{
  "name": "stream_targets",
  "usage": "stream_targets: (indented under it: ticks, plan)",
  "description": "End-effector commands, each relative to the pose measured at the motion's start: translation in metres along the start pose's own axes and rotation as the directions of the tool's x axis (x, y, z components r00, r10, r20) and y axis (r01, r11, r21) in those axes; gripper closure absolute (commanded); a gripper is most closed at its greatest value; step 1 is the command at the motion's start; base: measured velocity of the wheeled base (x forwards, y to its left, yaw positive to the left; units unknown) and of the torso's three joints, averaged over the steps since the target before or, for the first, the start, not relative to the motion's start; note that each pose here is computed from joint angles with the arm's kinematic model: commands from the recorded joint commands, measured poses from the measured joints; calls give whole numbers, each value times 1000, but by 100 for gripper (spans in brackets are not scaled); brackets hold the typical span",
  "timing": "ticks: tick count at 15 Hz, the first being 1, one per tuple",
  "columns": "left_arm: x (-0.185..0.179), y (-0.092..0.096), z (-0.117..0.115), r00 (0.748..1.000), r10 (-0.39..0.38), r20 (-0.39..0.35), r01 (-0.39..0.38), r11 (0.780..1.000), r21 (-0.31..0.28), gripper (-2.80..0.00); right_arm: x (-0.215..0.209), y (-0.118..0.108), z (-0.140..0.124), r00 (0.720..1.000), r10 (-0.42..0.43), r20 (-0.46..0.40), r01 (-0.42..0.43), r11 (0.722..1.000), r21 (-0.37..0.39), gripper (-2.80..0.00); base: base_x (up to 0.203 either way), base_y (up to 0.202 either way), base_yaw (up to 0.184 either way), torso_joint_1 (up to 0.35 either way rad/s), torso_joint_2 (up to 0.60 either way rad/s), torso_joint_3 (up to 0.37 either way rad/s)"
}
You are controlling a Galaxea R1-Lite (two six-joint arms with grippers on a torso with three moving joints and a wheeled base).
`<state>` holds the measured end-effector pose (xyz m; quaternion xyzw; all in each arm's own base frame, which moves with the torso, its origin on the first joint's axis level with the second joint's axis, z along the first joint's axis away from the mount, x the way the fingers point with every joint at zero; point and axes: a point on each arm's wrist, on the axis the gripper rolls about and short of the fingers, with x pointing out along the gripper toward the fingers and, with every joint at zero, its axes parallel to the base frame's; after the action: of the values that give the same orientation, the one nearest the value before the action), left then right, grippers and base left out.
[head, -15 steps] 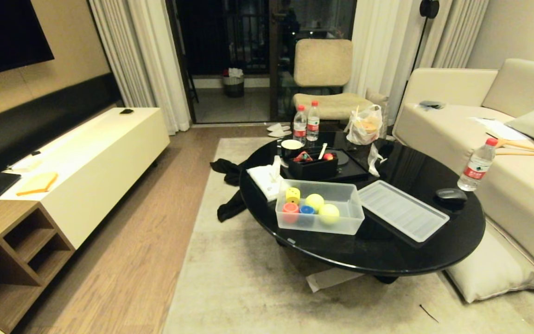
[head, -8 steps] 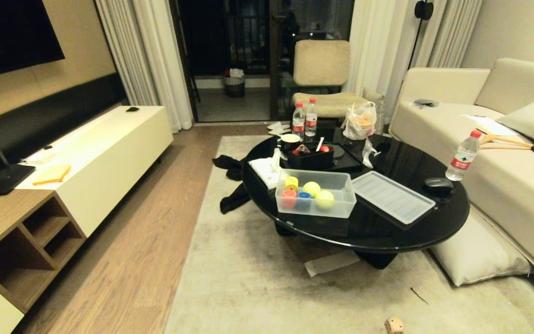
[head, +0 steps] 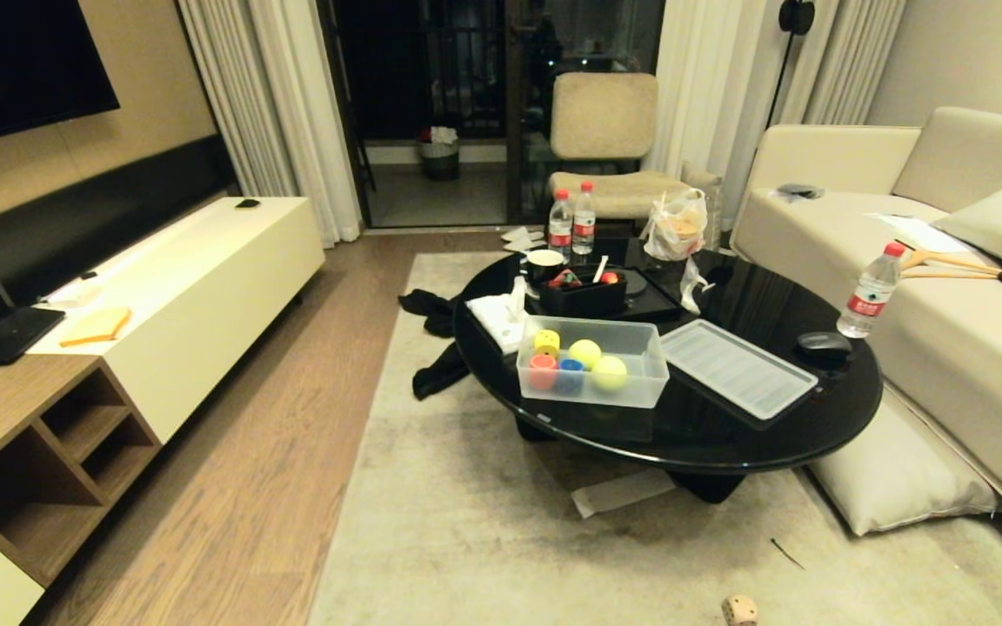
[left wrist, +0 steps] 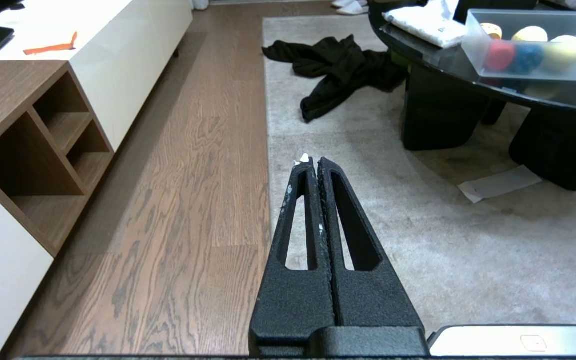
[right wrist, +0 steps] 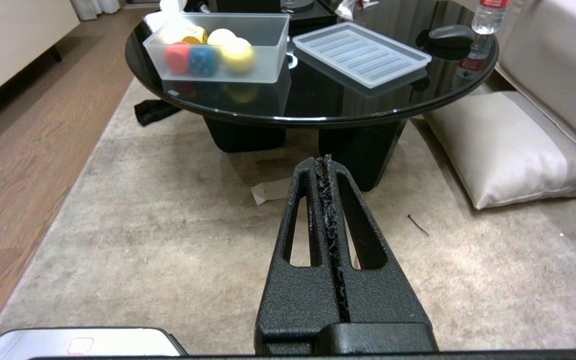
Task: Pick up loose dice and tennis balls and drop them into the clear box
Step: Find toys out of the box
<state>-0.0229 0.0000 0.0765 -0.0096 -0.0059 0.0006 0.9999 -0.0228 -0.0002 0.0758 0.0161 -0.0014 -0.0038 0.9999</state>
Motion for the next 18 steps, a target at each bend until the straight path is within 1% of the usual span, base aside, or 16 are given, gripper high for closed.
stream_targets:
  ticks: [1, 13, 18]
  plan:
    - [0, 0, -1, 1000, 0, -4, 0, 1000, -1, 0, 0, 0, 0, 1000, 0, -1, 0, 1000, 0, 0, 0, 0, 0, 0, 0, 0]
    - [0, 0, -1, 1000, 0, -4, 0, 1000, -1, 0, 0, 0, 0, 1000, 0, 0, 0, 1000, 0, 0, 0, 0, 0, 0, 0, 0]
    - [0, 0, -1, 1000, 0, -4, 0, 1000, -1, 0, 0, 0, 0, 1000, 0, 0, 0, 1000, 0, 0, 0, 0, 0, 4, 3, -76]
